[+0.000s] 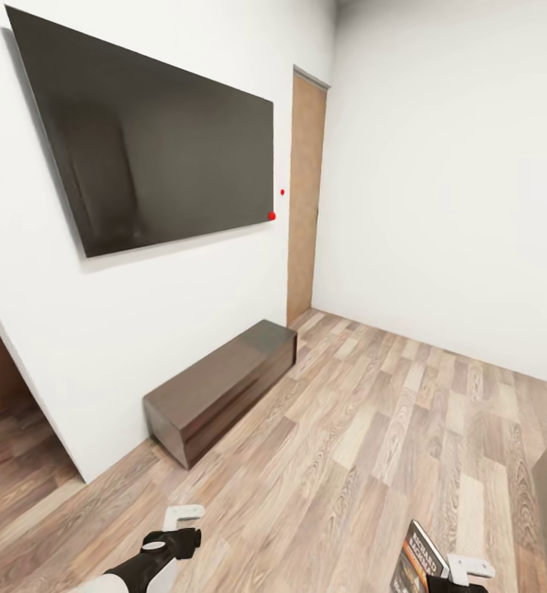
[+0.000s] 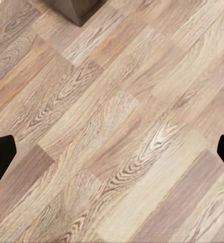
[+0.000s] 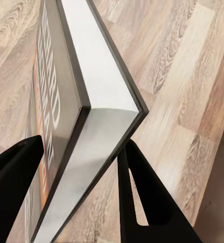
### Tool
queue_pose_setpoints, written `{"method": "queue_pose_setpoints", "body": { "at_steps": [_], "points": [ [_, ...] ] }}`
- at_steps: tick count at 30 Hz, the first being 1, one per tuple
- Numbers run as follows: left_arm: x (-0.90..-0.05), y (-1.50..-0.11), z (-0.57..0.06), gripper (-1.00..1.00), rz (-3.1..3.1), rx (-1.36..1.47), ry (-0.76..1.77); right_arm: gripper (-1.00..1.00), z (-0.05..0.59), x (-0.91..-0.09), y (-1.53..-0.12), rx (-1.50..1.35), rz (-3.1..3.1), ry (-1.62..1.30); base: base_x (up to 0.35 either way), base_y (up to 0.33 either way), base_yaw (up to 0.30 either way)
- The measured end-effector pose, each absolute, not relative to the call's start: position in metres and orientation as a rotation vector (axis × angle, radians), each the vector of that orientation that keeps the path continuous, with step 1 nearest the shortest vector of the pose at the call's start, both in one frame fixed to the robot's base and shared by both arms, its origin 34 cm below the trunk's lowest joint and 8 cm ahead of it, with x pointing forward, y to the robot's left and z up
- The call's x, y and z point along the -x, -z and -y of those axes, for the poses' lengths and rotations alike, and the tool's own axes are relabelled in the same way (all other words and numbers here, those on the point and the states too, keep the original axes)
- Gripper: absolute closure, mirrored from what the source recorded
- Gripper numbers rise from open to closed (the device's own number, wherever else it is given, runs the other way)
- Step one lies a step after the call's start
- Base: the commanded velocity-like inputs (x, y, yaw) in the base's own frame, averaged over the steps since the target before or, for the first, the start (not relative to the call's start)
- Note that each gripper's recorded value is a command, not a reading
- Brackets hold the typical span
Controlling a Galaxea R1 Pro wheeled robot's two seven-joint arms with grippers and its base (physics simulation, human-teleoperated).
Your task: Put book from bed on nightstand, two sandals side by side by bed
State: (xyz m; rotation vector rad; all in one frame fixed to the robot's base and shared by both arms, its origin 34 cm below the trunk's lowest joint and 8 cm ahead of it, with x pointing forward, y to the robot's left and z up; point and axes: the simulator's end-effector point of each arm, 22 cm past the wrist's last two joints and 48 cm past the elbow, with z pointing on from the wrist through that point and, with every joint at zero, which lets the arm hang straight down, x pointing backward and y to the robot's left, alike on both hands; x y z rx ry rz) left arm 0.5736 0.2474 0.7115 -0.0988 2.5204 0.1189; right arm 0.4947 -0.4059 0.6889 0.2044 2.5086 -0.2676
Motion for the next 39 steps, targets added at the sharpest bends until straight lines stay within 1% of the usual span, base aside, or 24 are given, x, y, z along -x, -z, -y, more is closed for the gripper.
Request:
{"method": "queue_pose_setpoints", "body": {
  "at_steps": [10,27,35,38,39],
  "points": [
    [-0.574,-0.711,-0.247,-1.0,-2.52,0.098,-0.116,1.0,0.406,-0.497,-0.69,-0.196,-2.497,0.267,0.336,-0.001,-0.248],
    [-0.57,-0.704,-0.244,-1.0,-2.525,0.094,-0.11,1.0,0.404,-0.492,-0.683,-0.198,-2.515,0.257,0.336,0.0,-0.166],
    [-0.57,-0.703,-0.243,-1.0,-2.525,0.094,-0.108,1.0,0.402,-0.487,-0.679,-0.203,-2.526,0.254,0.336,0.0,-0.263],
    [-0.57,-0.703,-0.242,-1.0,-2.525,0.094,-0.108,1.0,0.393,-0.486,-0.677,-0.202,-2.532,0.238,0.336,0.0,-0.282],
    [-0.57,-0.703,-0.242,-1.0,-2.525,0.094,-0.108,1.0,0.381,-0.486,-0.674,-0.194,-2.537,0.217,0.336,0.0,-0.285]
  ]
}}
